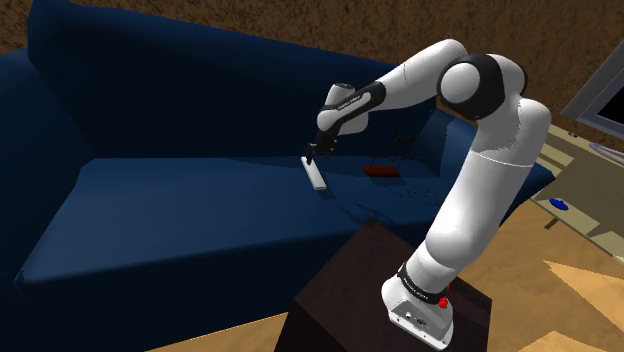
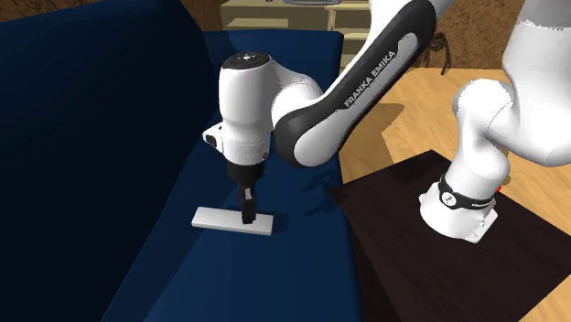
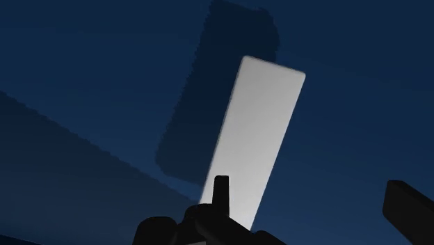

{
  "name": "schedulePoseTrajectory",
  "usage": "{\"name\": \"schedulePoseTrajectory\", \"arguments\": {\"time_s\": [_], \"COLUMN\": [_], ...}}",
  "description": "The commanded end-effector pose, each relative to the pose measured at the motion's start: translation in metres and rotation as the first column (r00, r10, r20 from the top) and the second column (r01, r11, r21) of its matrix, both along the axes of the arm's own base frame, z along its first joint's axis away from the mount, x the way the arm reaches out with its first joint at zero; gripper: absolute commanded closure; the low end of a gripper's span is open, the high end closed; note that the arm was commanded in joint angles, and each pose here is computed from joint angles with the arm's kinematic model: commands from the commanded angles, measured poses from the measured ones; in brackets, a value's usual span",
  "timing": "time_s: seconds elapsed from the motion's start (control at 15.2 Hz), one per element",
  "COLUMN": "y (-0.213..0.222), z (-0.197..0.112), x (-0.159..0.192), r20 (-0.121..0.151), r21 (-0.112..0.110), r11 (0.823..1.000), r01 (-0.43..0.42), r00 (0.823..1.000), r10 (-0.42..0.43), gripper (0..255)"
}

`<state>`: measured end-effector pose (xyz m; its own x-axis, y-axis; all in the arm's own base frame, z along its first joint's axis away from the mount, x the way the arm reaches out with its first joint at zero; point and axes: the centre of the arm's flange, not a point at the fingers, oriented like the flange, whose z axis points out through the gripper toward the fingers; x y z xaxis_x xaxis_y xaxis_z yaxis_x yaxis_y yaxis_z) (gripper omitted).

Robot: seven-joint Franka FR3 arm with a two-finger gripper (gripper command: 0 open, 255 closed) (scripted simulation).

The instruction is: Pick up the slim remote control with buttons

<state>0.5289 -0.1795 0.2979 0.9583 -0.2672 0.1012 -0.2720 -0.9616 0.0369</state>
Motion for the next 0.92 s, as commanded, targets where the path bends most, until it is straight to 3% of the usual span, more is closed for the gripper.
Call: {"name": "schedulePoseTrajectory", "arguments": {"time_s": [0.0,0.26,0.86], "y": [-0.018,-0.047,-0.047], "z": [-0.018,-0.049,-0.089], "x": [0.013,0.032,0.032], "r20": [0.004,0.010,0.010], "r21": [0.000,0.002,0.002], "r11": [1.000,0.997,0.997], "r01": [0.029,0.079,0.079], "r00": [1.000,0.997,0.997], "r10": [-0.029,-0.079,-0.079], "gripper": [0,0,0]}}
